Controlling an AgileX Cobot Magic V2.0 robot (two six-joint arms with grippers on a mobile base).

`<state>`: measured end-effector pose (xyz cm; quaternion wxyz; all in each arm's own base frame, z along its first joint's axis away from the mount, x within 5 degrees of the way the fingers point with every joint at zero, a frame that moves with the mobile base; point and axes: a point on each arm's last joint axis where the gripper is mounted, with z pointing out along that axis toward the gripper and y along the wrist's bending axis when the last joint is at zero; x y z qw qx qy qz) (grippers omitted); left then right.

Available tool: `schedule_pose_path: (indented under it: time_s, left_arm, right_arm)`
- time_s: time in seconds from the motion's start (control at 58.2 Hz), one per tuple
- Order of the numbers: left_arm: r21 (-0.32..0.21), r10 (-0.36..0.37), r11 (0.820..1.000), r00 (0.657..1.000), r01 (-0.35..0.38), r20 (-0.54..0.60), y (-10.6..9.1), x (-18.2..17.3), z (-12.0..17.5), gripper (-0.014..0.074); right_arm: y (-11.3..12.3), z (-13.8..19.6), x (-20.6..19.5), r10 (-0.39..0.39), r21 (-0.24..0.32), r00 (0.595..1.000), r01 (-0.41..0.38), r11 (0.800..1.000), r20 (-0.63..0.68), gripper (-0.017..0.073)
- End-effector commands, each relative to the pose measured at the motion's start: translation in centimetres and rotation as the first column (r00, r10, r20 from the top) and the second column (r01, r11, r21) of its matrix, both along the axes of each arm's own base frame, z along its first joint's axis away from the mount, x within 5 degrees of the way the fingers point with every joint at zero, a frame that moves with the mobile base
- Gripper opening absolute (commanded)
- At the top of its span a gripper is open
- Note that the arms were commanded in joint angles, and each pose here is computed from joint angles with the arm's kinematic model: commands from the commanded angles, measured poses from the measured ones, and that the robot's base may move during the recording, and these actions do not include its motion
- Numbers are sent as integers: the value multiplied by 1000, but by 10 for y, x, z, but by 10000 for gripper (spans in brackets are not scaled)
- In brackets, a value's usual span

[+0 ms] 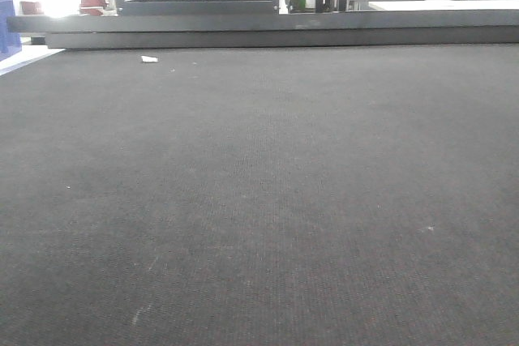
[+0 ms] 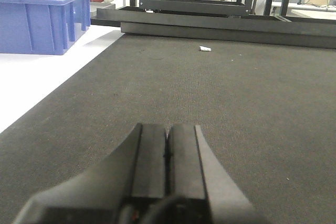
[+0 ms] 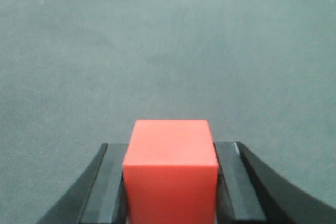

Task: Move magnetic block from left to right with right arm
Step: 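Raise the held cube with the right arm out of view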

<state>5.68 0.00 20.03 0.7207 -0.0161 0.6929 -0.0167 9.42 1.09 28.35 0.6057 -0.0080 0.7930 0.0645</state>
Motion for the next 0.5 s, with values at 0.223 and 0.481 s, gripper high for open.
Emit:
schedule_pose_path:
  time_s: [0.223,0.481]
  left_arm:
    - [-10,0,1000,996,1,87,0,-1,6,-126]
    - [-10,0,1000,996,1,87,0,-1,6,-126]
  right_arm:
    - [-6,28,-38,-8,-39,952,21,999,305,360]
    - [-6,28,-40,-8,-38,950,21,999,312,360]
